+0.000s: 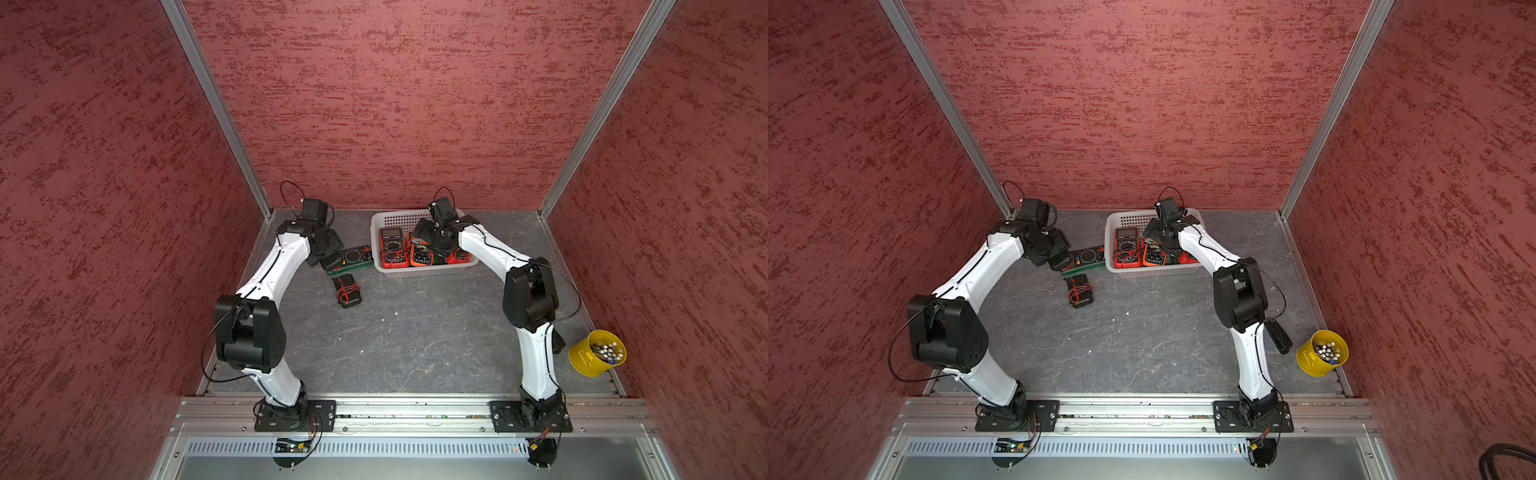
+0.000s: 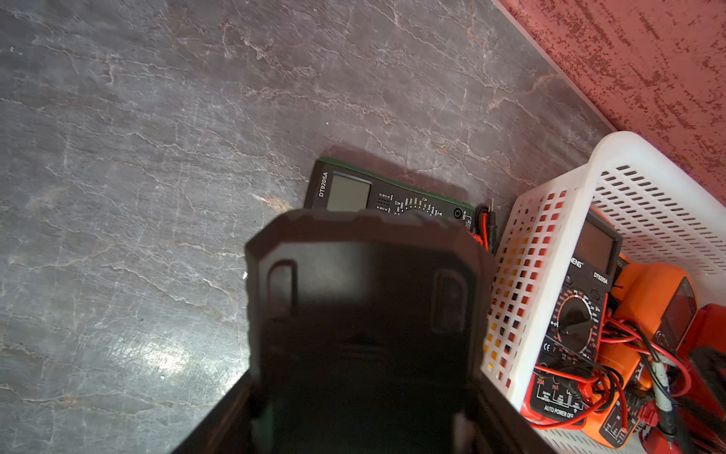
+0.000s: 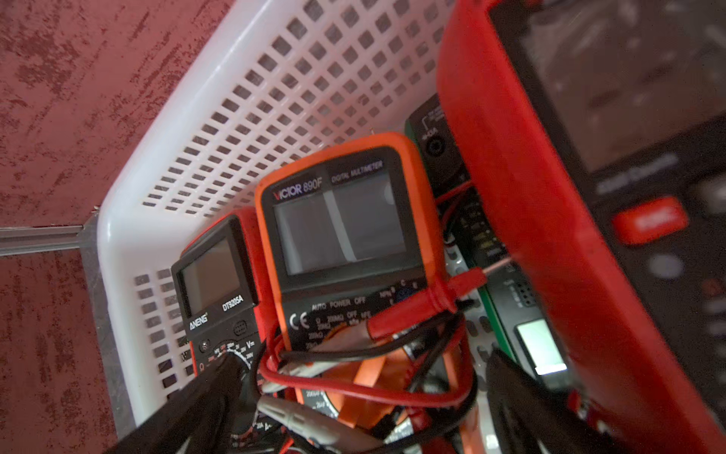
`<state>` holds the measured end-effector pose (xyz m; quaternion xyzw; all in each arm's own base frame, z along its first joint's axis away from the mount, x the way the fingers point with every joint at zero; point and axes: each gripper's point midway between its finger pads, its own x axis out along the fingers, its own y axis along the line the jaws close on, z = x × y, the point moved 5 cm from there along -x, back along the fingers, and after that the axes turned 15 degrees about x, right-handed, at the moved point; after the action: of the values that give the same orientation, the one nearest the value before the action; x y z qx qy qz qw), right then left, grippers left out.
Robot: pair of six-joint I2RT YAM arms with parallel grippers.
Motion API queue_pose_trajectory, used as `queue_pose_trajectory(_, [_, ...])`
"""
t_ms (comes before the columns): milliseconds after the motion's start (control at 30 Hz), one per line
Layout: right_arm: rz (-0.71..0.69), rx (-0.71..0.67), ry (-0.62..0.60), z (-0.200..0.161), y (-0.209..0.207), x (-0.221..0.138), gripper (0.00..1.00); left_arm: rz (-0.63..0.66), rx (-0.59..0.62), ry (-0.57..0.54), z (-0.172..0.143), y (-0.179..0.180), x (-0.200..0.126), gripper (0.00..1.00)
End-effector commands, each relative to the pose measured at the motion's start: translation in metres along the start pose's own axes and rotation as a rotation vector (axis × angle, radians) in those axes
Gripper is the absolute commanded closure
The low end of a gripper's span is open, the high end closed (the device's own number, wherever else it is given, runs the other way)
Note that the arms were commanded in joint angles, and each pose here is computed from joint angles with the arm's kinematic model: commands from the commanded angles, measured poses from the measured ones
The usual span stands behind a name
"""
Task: Put the multimeter into the basket
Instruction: Adjust the multimeter in the basket.
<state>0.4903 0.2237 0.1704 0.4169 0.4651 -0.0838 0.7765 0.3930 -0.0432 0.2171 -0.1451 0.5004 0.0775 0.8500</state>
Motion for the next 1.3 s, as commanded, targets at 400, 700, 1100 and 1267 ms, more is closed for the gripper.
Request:
queue_pose_trajectory(400, [0.084, -0.013, -0.025, 0.032, 0.041, 0.036, 0.01, -0.010, 0.004, -0.030, 0.004, 0.001, -0.008, 0.95])
queue_pose_trajectory(700, [0.322, -0.184, -0.003, 0.031, 0.082, 0.035, 0.09, -0.016, -0.002, -0.032, 0.005, 0.000, -0.006, 0.95])
queue_pose_trajectory(1100, [0.301, -0.174, 0.022, 0.025, 0.070, 0.035, 0.43, -0.031, 0.013, -0.044, 0.006, -0.008, -0.008, 0.95])
queue_pose_trajectory(1267, [0.329, -0.252, -0.023, 0.033, 0.087, -0.001, 0.34, -0.098, 0.068, -0.092, 0.019, -0.037, -0.021, 0.94])
